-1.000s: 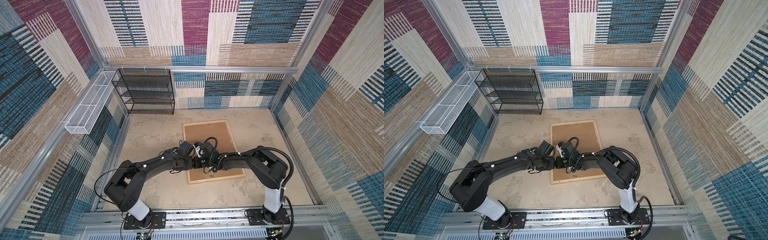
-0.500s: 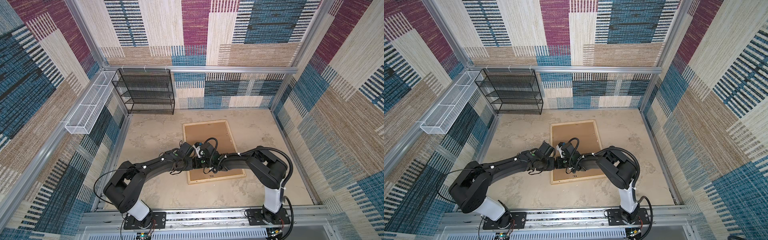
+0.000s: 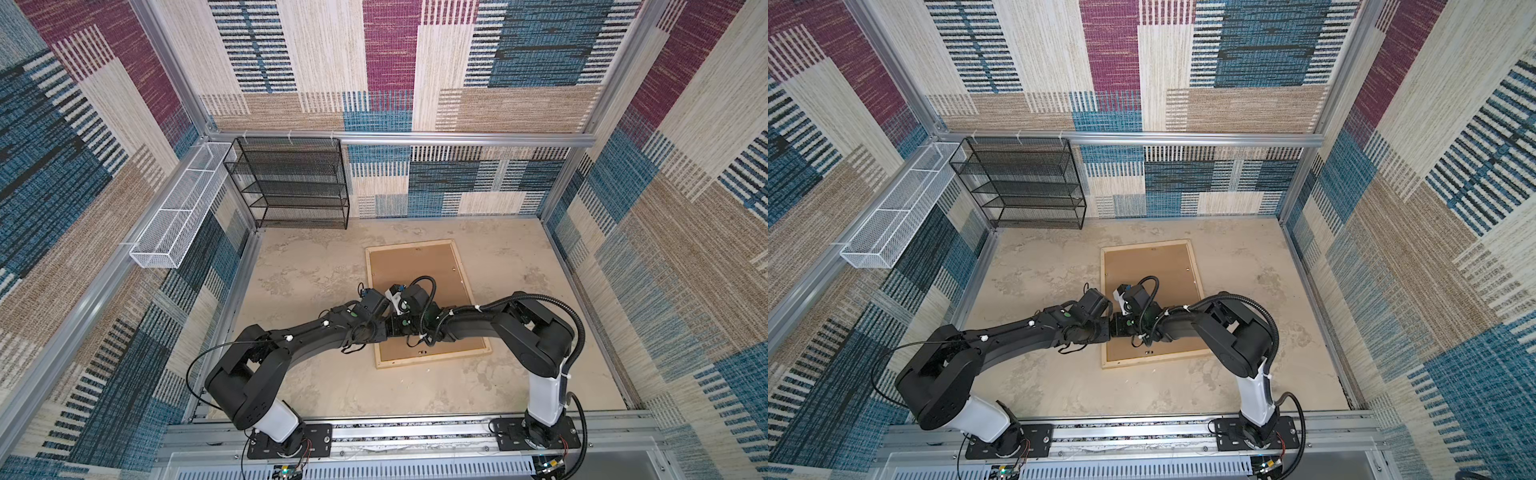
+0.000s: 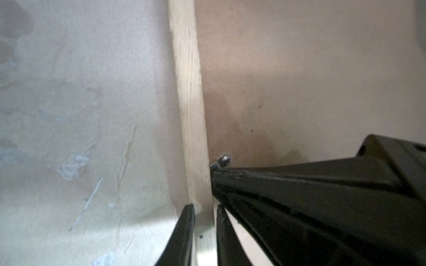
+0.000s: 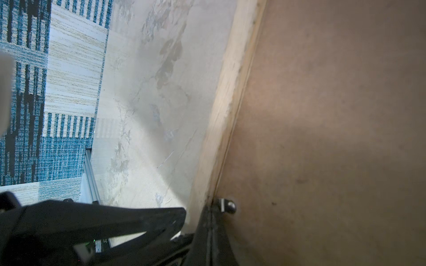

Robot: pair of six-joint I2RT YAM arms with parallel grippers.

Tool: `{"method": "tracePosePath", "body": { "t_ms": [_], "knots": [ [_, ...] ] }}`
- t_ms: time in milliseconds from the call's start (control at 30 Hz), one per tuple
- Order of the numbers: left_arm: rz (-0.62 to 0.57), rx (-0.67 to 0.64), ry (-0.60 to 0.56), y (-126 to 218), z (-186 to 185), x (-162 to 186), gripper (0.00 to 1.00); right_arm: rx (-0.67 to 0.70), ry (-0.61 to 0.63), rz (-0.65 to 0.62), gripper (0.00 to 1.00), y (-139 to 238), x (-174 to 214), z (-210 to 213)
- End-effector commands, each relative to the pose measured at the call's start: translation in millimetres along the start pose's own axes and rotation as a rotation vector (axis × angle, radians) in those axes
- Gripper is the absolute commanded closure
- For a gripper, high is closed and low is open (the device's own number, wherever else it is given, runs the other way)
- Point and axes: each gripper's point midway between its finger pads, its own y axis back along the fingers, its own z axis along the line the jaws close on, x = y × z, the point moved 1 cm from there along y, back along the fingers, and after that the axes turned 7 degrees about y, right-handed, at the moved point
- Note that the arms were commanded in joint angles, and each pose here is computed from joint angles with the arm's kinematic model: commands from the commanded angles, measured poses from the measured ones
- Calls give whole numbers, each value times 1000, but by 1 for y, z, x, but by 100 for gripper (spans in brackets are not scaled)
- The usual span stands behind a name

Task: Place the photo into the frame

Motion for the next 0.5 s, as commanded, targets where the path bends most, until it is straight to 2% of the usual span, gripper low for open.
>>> {"method": "tracePosePath", "body": {
  "t_ms": [0,467],
  "knots": [
    [208,22,18,-2,3,44,78,113,-35,-28,100,-1,4,-27],
    [197,-57,30,-5,19,45,82,149,-17,-31,100,17,8,-28]
  ]
}}
